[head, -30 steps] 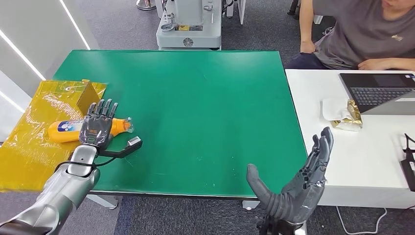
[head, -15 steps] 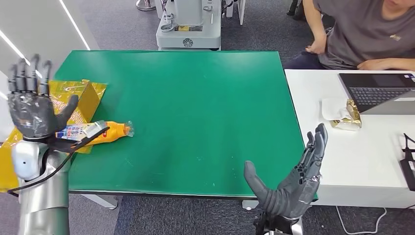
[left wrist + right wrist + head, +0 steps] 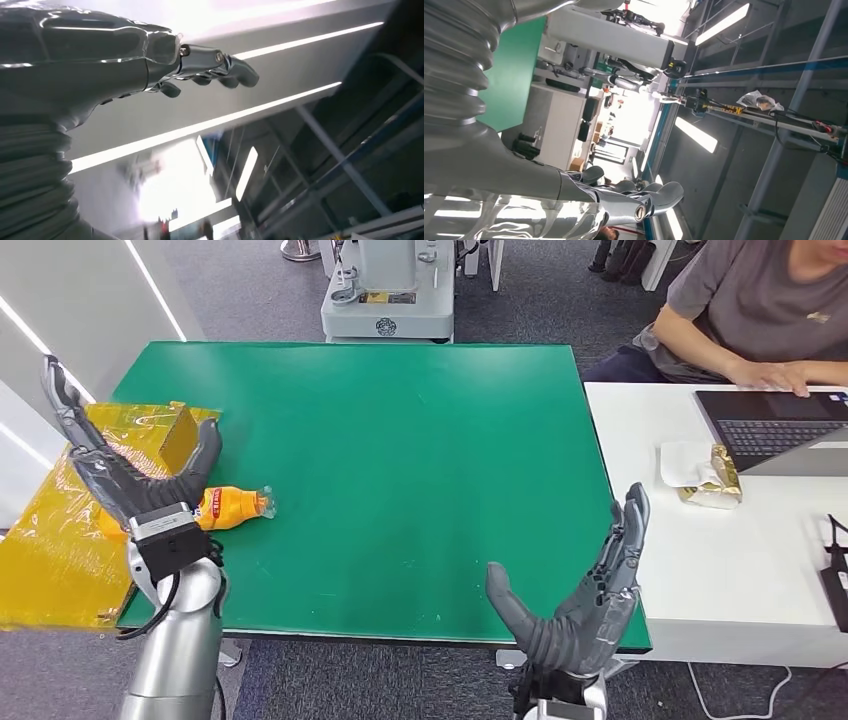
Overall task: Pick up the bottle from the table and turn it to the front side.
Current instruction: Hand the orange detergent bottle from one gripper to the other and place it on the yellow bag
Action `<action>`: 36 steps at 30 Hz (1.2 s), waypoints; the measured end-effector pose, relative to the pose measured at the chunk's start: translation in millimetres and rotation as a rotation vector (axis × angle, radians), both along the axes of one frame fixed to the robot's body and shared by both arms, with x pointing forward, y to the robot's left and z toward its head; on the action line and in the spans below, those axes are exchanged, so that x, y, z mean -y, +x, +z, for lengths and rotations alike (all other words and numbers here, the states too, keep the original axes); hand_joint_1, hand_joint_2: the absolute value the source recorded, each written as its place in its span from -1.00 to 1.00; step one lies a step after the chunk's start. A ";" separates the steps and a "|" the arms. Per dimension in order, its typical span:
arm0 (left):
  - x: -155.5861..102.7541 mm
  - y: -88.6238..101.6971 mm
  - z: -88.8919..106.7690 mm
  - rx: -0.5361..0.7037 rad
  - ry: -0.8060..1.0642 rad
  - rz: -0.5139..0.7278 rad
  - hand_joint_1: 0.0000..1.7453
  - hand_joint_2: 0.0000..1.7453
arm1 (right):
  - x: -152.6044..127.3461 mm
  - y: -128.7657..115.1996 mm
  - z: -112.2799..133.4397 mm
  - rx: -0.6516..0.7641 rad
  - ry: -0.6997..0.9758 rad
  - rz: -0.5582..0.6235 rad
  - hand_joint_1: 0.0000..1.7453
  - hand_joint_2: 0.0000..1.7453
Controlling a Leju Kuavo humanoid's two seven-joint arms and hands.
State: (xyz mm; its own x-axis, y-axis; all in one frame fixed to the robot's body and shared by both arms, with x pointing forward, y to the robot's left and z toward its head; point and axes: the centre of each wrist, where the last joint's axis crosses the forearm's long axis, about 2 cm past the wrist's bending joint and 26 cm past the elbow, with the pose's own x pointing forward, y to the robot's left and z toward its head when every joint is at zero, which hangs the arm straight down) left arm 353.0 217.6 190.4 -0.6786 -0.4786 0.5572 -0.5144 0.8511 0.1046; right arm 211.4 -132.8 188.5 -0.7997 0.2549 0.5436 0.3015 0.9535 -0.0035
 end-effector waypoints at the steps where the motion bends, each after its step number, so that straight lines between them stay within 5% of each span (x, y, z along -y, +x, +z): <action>1: 12.8 -2.3 0.4 -0.011 -0.062 -0.070 -1.00 1.00 | -0.5 0.8 -0.1 0.001 -0.004 0.001 -1.00 1.00; 7: 71.4 -21.5 -3.5 -0.105 -0.370 -0.529 -1.00 1.00 | -2.9 4.1 -1.7 0.001 -0.023 0.007 -1.00 1.00; 16: 105.4 -38.9 -16.0 -0.153 -0.559 -0.858 -1.00 1.00 | -4.1 6.3 -3.0 0.003 -0.044 0.007 -1.00 1.00; 36: 93.7 -37.4 -27.3 -0.186 -0.440 -0.816 -1.00 1.00 | -5.0 14.3 -7.1 -0.020 -0.044 -0.002 -1.00 1.00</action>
